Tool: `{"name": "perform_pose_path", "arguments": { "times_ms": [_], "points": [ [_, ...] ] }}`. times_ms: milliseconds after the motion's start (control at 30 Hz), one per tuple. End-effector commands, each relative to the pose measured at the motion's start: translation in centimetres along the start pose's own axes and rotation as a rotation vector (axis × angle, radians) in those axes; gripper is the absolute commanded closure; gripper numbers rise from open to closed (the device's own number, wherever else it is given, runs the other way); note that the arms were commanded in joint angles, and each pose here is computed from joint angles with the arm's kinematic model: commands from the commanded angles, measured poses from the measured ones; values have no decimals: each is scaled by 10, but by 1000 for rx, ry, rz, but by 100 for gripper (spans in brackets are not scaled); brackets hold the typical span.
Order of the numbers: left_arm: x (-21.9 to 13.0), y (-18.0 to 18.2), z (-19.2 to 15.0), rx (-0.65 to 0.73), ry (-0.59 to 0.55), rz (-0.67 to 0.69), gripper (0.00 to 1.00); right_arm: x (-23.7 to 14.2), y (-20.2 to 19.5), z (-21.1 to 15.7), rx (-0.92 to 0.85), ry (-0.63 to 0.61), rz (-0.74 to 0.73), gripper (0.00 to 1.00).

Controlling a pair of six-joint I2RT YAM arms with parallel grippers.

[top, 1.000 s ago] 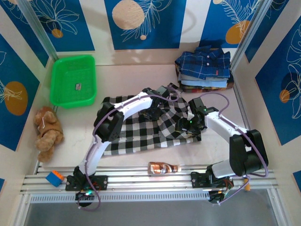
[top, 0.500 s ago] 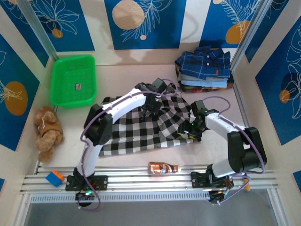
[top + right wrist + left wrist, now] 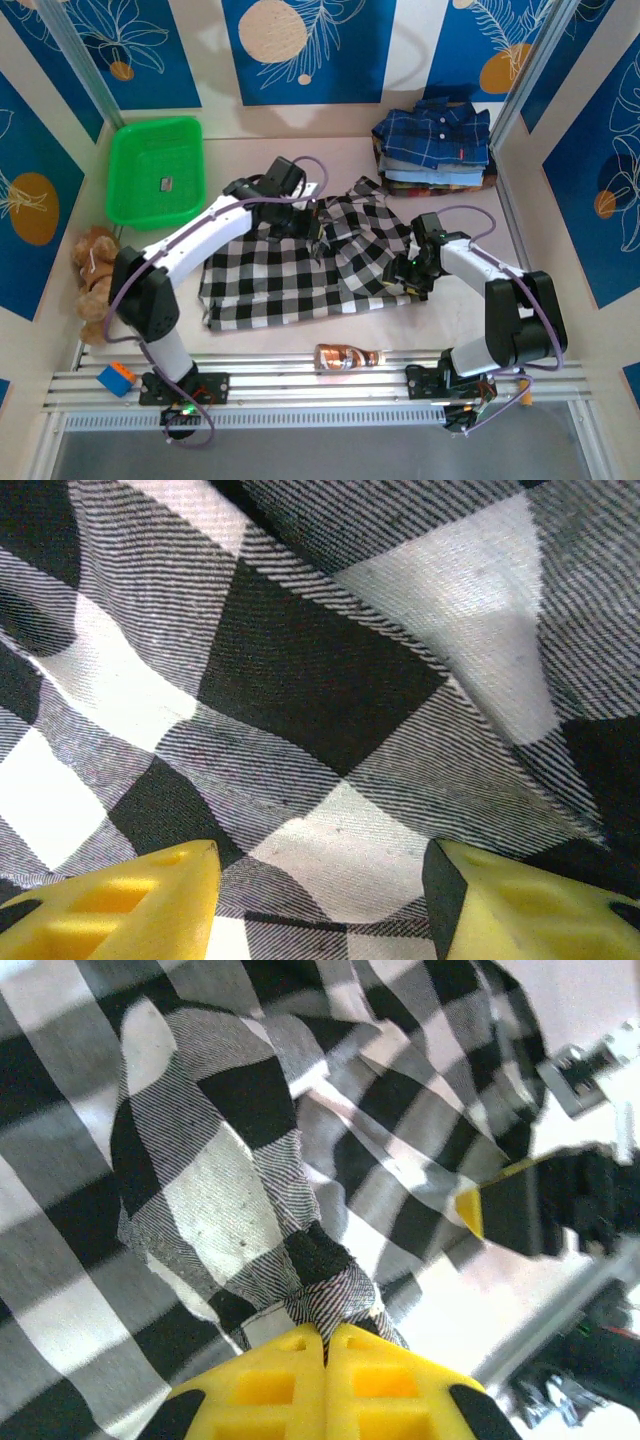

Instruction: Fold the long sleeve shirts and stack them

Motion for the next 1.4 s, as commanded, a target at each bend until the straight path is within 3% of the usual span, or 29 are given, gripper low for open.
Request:
{"name": "perform_pose_path", "arguments": {
  "times_ms": [0, 100, 333, 533, 700, 1067, 1367],
  "points": [
    [-34, -29, -2, -107, -122, -246, 100, -9, -6, -4, 4, -3, -8, 43],
    [-46, -36, -21, -212, -169, -352, 100, -19, -9, -5, 8, -31, -10, 43],
    [-64, -33, -85, -399, -156, -409, 100, -58, -9, 2, 18, -167, 10, 43],
    [-48, -7, -144, -626, -97, -322, 100, -78, 10, 14, -34, -236, 93, 42],
    [-43, 12, -169, -755, -156, -280, 100, -69, 36, 14, -133, -213, 147, 42],
    [-55, 48, -199, -847, -178, -182, 99, -31, 101, 14, -356, -156, 81, 43],
    [-61, 71, -192, -795, -80, -89, 100, 11, 104, -3, -392, -57, -7, 46]
  ]
}}
Point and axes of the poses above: each hand's point on the last joint's axis, 136 mm out from that joint toward the fingers, its own x axis out along the fingers, its own y axis along the line the jaws close on, z = x × y, the point moved 8 cm from there along -x, back along the fingers, and after that the axes turned 14 degrees about x, right-handed, at the moved point
